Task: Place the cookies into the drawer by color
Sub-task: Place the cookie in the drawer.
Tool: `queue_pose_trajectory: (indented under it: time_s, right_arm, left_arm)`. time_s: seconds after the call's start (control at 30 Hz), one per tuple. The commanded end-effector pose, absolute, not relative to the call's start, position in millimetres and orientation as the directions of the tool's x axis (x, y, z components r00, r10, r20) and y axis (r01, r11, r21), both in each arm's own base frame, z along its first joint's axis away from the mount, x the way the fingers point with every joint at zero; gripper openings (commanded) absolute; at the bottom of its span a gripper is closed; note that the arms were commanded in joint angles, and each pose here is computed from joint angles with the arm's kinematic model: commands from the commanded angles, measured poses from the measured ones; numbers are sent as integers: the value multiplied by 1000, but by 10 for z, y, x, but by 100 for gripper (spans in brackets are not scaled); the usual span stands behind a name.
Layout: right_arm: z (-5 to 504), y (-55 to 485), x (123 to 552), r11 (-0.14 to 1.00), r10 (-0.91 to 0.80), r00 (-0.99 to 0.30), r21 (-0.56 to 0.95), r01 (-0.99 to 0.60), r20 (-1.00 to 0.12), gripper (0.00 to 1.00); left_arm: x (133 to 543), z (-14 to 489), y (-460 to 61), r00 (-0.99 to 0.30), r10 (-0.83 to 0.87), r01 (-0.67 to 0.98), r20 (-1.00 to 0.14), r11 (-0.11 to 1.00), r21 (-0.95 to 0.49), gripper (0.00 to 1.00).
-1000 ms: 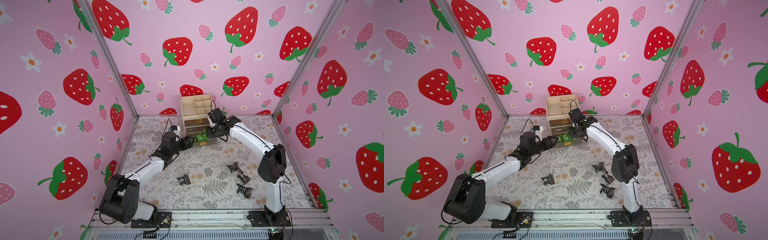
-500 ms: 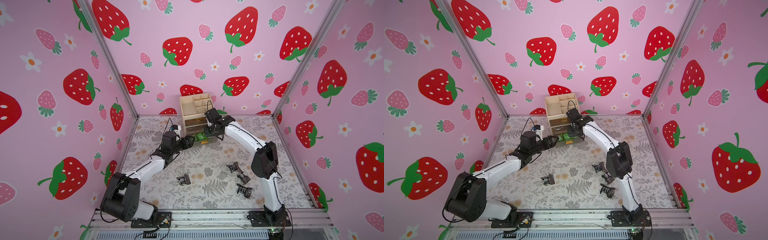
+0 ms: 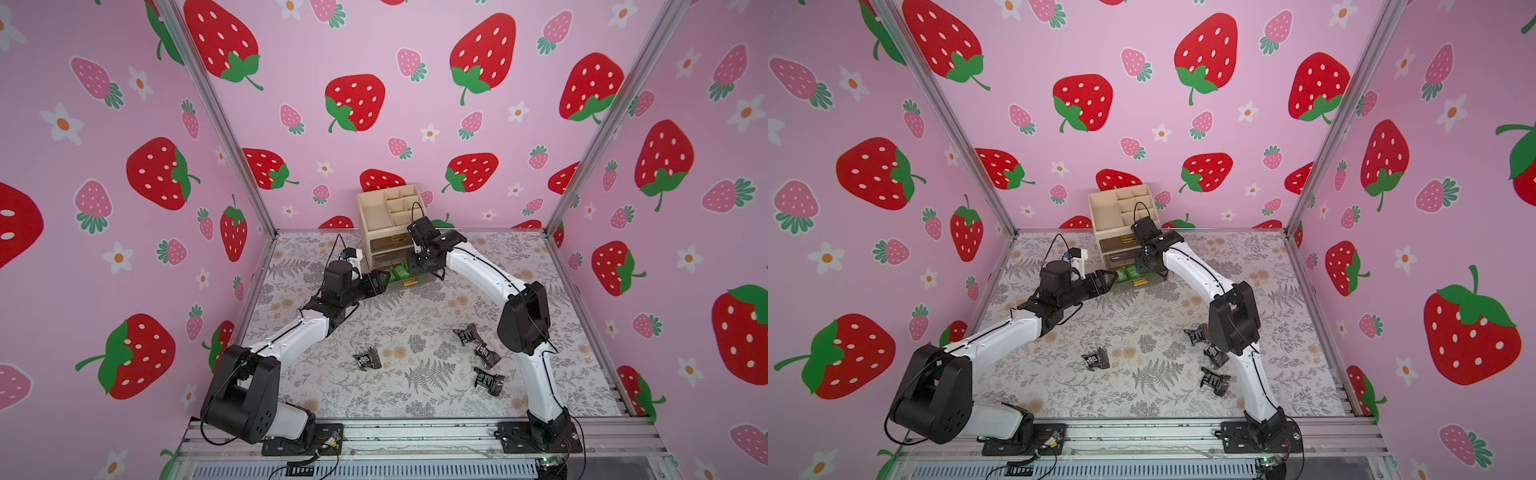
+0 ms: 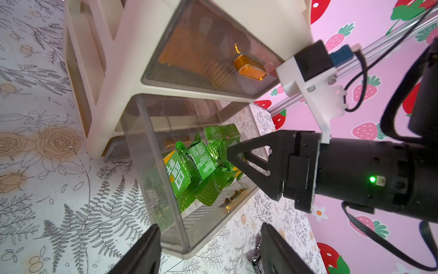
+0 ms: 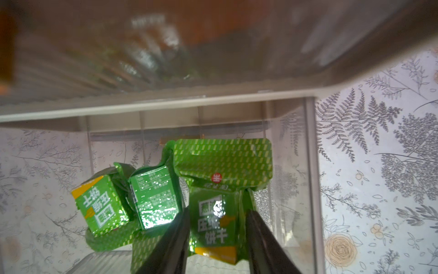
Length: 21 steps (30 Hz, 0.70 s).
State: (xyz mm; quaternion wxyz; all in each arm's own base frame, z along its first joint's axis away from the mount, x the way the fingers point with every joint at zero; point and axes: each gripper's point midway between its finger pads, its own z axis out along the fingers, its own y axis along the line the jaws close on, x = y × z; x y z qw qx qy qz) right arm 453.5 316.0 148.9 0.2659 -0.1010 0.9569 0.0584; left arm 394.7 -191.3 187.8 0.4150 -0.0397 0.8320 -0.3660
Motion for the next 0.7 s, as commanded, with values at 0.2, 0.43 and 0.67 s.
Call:
queue_pose_trajectory:
  time_s: [0.2,0.43,0.67]
  right_arm:
    - [2143,3201,4231,948,-139,-783,148,-283,-606,56]
    - [2513,3248,3605,822,-158,-761,343,-455,-630,56]
    - [2208,3207,3194,741,-238,-758,392,-546,-607,56]
  left_arm:
    - [4220,2394,-1773,-591,-386,254,-708,744,-618,76]
    - [4645,2927,-1483,-510,-369,199,-777,828,-524,80]
    - [5193,3200,-1276,-493,-276,85,-825,929,-361,81]
